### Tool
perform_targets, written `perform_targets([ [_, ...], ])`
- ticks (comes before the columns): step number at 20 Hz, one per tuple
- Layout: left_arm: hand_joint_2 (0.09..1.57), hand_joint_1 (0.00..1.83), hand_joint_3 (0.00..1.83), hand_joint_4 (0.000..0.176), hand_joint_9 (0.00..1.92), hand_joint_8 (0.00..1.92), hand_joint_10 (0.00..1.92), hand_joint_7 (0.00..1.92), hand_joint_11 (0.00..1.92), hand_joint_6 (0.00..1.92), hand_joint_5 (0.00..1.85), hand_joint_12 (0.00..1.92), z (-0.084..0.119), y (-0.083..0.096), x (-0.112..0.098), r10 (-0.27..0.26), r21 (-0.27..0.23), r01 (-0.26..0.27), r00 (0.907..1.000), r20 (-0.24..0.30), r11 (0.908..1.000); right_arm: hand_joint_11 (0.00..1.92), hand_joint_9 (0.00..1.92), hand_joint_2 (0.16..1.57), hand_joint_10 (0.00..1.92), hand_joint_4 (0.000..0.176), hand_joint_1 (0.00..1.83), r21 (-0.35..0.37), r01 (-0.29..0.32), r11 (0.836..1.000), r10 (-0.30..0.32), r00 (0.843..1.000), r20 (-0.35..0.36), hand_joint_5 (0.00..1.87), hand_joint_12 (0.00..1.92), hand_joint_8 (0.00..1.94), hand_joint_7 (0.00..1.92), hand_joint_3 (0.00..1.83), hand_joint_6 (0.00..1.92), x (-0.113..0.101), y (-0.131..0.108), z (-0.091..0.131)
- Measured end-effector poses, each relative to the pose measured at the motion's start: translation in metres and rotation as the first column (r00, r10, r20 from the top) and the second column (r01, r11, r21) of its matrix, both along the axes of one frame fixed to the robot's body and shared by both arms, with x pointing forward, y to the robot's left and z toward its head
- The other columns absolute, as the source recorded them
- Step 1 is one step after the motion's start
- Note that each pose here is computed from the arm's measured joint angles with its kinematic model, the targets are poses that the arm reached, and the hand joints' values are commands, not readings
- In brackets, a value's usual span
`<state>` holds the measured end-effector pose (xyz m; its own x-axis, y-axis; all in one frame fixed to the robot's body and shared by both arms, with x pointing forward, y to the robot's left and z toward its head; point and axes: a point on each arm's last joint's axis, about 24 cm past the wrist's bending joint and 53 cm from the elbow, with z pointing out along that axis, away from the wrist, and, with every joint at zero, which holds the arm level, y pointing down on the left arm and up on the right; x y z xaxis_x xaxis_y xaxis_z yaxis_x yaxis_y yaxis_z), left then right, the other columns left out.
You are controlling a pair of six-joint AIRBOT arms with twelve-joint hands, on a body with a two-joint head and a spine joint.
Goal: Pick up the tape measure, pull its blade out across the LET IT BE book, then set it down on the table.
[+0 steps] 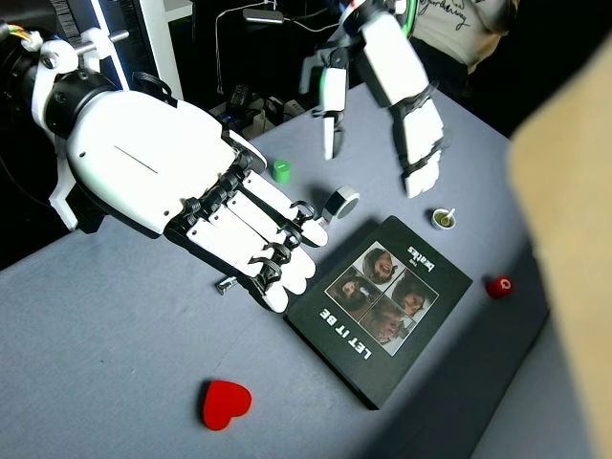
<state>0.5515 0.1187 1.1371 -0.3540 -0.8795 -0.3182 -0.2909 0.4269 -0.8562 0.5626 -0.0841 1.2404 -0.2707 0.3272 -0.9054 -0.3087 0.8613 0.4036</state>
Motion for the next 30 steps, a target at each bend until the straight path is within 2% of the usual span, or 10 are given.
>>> perform_targets([
  [2,0.99,1.09,0.0,0.0,0.22,0.01,0.01,0.25,0.04,0.01,0.33,0.55,-0.001,-0.017,-0.011,-0.088,-0.017,0.088,0.996,0.017,0.996,0.0,0.18,1.13,0.01,0.127,0.0,0.0,0.0,1.0,0.0,1.0,0.0,0.15,0.68,0.0,0.19,0.0,0.0,0.0,0.0,0.0],
  [3,0.99,1.09,0.0,0.0,0.22,0.01,0.01,0.25,0.04,0.01,0.33,0.55,-0.006,-0.022,-0.015,-0.132,-0.025,0.132,0.991,0.022,0.9909,0.0,0.18,1.13,0.01,0.127,0.0,0.0,0.0,1.0,0.0,1.0,0.0,0.15,0.68,0.0,0.19,0.0,0.0,0.0,0.0,0.0],
  [7,1.01,1.08,0.01,0.0,0.22,0.01,0.0,0.26,0.03,0.01,0.34,0.54,-0.027,-0.011,-0.018,-0.157,-0.078,0.158,0.9875,0.018,0.9844,0.0,0.18,1.13,0.0,0.126,0.0,0.0,-0.003,1.0,0.003,1.0,-0.001,0.15,0.66,0.0,0.18,0.0,0.0,0.0,0.001,0.0],
  [9,1.01,1.08,0.01,0.0,0.22,0.01,0.0,0.26,0.03,0.01,0.35,0.54,-0.033,-0.005,-0.014,-0.168,-0.081,0.171,0.9851,0.036,0.982,0.0,0.18,1.13,0.0,0.126,0.0,0.0,-0.004,1.0,0.004,1.0,-0.001,0.16,0.62,0.0,0.18,0.0,0.0,-0.001,0.001,0.0],
  [11,1.01,1.08,0.01,0.0,0.22,0.0,0.0,0.26,0.04,0.0,0.34,0.54,-0.036,0.001,-0.009,-0.196,-0.066,0.2,0.9787,0.061,0.9776,0.0,0.18,1.13,0.0,0.127,0.0,0.0,-0.004,1.0,0.004,1.0,-0.001,0.16,0.62,0.0,0.18,0.0,0.0,-0.001,0.001,0.0],
  [14,1.01,1.08,0.0,0.0,0.22,0.0,0.0,0.24,0.03,0.0,0.32,0.54,-0.05,0.018,-0.003,-0.192,-0.064,0.195,0.9797,0.058,0.9786,0.0,0.18,1.13,0.0,0.123,0.0,0.0,-0.005,1.0,0.005,1.0,-0.001,0.16,0.63,0.0,0.18,0.0,0.0,-0.001,0.001,0.0],
  [16,1.01,1.08,0.0,0.0,0.22,0.0,0.0,0.24,0.03,0.01,0.32,0.54,-0.061,0.026,-0.003,-0.171,-0.074,0.173,0.9847,0.035,0.9822,0.0,0.18,1.13,0.0,0.123,0.0,0.001,-0.004,1.0,0.004,1.0,0.0,0.16,0.63,0.0,0.18,0.0,0.0,-0.001,0.001,0.0],
  [20,1.01,1.08,0.0,0.0,0.22,0.01,0.0,0.26,0.03,0.0,0.32,0.54,-0.066,0.035,0.002,-0.163,-0.064,0.166,0.985,0.057,0.984,0.0,0.17,1.14,0.0,0.124,0.0,0.003,-0.006,1.0,0.006,1.0,0.0,0.17,0.63,0.0,0.18,0.0,0.0,-0.001,0.002,0.001],
  [26,1.01,1.08,0.0,0.0,0.23,0.0,0.0,0.26,0.04,0.0,0.29,0.54,-0.08,0.034,0.0,-0.171,-0.061,0.174,0.9842,0.046,0.9829,0.0,0.16,1.14,0.0,0.124,0.0,0.006,-0.005,1.0,0.005,1.0,0.003,0.17,0.63,0.0,0.17,0.0,0.0,-0.001,0.002,0.002],
  [30,1.01,1.09,0.0,0.0,0.23,0.0,0.0,0.27,0.05,0.01,0.31,0.54,-0.089,0.041,-0.002,-0.168,-0.045,0.169,0.9852,0.035,0.9846,0.0,0.16,1.14,0.0,0.123,0.0,0.006,-0.005,1.0,0.005,1.0,0.003,0.16,0.6,0.0,0.17,0.0,0.0,-0.001,0.002,0.002],
])
